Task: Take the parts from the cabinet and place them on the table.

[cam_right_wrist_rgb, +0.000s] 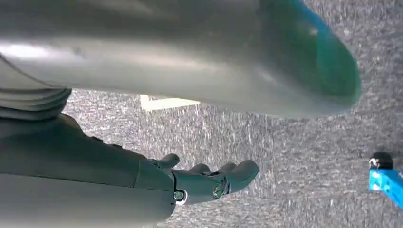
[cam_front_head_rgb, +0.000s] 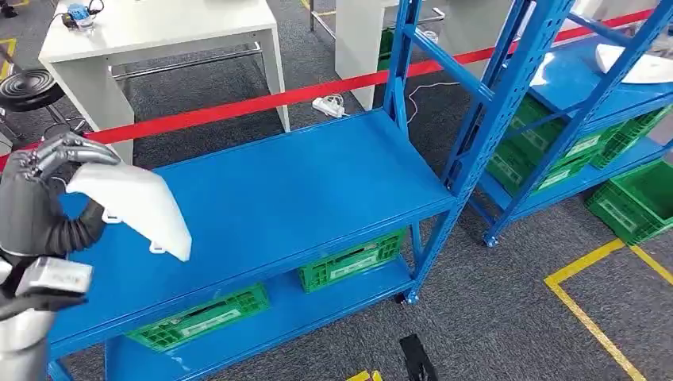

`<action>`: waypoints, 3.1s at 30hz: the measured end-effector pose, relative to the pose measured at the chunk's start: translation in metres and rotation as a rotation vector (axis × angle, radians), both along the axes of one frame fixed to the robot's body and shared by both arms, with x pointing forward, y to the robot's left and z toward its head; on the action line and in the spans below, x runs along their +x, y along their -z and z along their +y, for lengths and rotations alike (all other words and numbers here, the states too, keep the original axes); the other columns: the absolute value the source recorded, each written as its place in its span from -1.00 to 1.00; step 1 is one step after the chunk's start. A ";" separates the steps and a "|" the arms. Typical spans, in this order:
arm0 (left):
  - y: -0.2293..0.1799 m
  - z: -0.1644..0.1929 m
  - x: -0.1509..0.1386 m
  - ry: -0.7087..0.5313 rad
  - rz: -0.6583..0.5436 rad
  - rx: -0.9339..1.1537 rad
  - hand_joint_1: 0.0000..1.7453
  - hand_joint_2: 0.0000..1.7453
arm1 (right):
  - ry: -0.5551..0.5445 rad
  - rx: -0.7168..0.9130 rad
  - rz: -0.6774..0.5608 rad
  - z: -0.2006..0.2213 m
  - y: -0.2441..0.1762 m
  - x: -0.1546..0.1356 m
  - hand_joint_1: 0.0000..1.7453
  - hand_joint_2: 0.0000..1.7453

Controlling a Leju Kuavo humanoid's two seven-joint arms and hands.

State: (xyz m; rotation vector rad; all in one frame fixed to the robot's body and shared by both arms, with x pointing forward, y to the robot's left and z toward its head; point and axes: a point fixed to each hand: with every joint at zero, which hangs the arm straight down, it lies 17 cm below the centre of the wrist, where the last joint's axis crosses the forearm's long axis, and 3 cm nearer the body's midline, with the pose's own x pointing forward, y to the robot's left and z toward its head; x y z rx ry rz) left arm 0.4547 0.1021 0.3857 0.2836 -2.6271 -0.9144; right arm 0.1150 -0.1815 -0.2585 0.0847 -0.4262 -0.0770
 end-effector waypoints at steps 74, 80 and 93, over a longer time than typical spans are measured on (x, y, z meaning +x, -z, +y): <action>0.062 0.009 -0.097 0.049 0.005 -0.058 1.00 1.00 | 0.066 -0.137 -0.096 -0.056 -0.004 0.036 -1.00 -1.00; 0.066 0.007 -0.098 0.051 0.018 -0.047 1.00 1.00 | 0.057 -0.142 -0.109 -0.056 -0.004 0.037 -1.00 -1.00; 0.066 0.002 -0.090 0.054 0.037 -0.042 1.00 1.00 | 0.044 -0.150 -0.125 -0.060 -0.006 0.041 -1.00 -1.00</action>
